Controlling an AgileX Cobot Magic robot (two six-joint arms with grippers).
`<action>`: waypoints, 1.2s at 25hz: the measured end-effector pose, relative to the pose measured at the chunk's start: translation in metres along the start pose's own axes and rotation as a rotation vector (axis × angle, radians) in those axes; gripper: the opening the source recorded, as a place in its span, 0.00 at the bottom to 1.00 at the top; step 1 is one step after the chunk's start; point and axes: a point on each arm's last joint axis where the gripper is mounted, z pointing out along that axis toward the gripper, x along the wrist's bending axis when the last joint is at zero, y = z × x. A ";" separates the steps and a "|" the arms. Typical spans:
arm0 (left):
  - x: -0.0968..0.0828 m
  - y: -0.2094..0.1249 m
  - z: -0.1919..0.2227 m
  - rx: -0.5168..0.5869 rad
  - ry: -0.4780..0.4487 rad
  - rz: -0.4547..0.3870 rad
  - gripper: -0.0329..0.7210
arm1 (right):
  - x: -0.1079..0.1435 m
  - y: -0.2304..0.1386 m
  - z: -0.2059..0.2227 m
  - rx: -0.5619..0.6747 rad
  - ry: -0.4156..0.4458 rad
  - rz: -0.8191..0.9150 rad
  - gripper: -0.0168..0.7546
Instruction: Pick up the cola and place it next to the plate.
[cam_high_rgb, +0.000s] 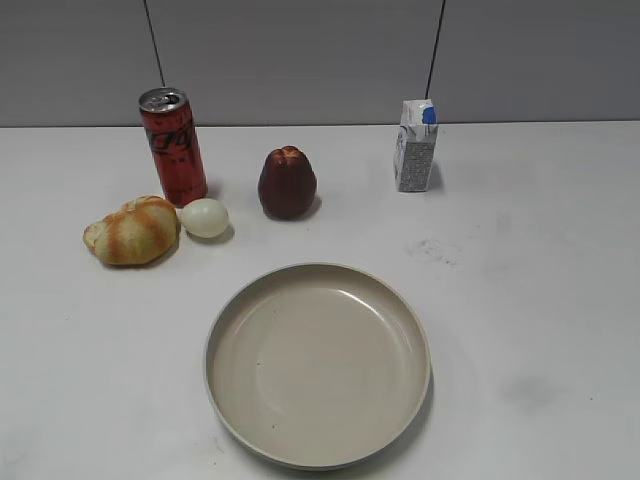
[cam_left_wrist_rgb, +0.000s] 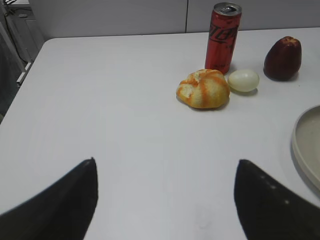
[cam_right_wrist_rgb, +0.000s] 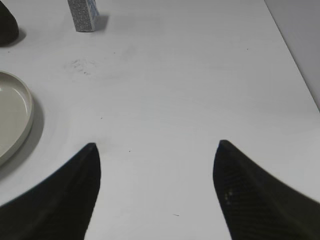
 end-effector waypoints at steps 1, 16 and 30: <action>0.000 0.000 0.000 0.000 0.000 0.000 0.91 | 0.000 0.000 0.000 0.000 0.000 0.000 0.71; -0.002 0.013 0.002 -0.042 -0.031 -0.026 0.91 | 0.000 0.000 0.000 0.000 0.000 0.000 0.71; 0.018 0.169 0.160 0.049 -0.033 -0.044 0.90 | 0.000 0.000 0.000 0.000 0.000 0.000 0.71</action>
